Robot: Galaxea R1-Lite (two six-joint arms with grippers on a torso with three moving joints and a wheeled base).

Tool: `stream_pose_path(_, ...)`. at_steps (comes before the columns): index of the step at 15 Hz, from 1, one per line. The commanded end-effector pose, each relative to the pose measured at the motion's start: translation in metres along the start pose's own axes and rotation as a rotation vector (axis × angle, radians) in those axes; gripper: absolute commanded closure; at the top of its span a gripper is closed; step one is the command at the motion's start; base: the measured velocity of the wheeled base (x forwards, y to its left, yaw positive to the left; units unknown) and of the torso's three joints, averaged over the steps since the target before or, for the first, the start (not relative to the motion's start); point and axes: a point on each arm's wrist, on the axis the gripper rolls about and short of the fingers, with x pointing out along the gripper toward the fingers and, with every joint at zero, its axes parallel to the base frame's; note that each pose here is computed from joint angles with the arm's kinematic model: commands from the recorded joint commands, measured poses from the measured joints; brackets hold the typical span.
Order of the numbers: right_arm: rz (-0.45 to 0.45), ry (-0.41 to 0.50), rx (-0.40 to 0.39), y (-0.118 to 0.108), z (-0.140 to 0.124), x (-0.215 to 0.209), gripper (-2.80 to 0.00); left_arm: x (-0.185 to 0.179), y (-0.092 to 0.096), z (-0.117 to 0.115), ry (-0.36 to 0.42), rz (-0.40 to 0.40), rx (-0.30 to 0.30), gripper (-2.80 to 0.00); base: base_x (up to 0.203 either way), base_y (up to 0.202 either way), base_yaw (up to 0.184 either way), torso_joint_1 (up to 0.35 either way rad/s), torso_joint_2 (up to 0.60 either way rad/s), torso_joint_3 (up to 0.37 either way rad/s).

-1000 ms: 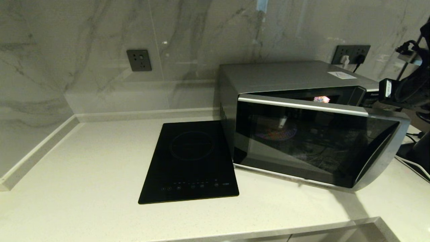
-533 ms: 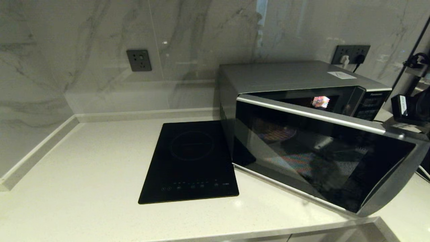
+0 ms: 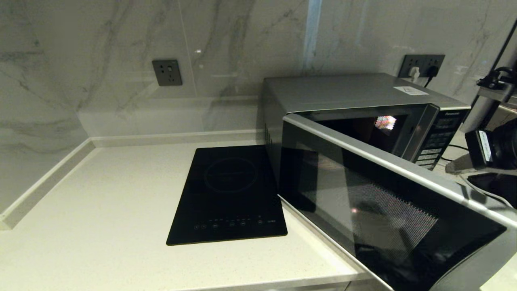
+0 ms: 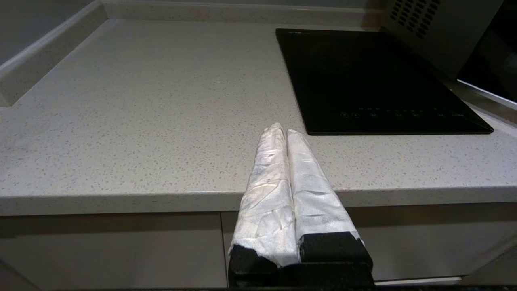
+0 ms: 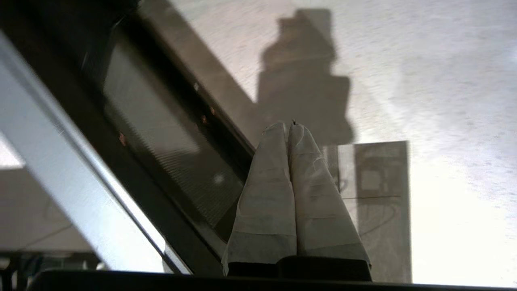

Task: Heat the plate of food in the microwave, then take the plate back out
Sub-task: Open the microwave oven

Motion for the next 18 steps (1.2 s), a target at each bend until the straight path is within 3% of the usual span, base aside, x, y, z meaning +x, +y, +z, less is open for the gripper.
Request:
stream_pose_path(1, 0.055, 0.013, -0.046, 0.017, -0.018, -0.013, 0.0, 0.0, 0.0, 0.0, 0.001, 0.001, -0.001, 0.0, 0.0, 0.0, 0.0, 0.0, 0.0, 0.0)
stream_pose_path(5, 0.076, 0.054, -0.03, 0.03, -0.032, -0.016, 0.0, 0.0, 0.0, 0.0, 0.001, 0.001, -0.001, 0.0, 0.0, 0.0, 0.0, 0.0, 0.0, 0.0)
stream_pose_path(8, -0.013, 0.041, -0.01, 0.025, -0.032, -0.009, 0.0, 0.0, 0.0, 0.0, 0.001, 0.001, -0.001, 0.0, 0.0, 0.0, 0.0, 0.0, 0.0, 0.0)
stream_pose_path(12, -0.056, 0.016, 0.219, 0.018, -0.033, -0.014, 0.0, 0.0, 0.0, 0.0, 0.001, 0.001, -0.001, 0.0, 0.0, 0.0, 0.0, 0.0, 0.0, 0.0)
stream_pose_path(18, 0.025, 0.055, 0.264, -0.004, -0.071, -0.042, 0.0, 0.0, 0.0, 0.0, 0.001, 0.001, -0.001, 0.0, 0.0, 0.0, 0.0, 0.0, 0.0, 0.0)
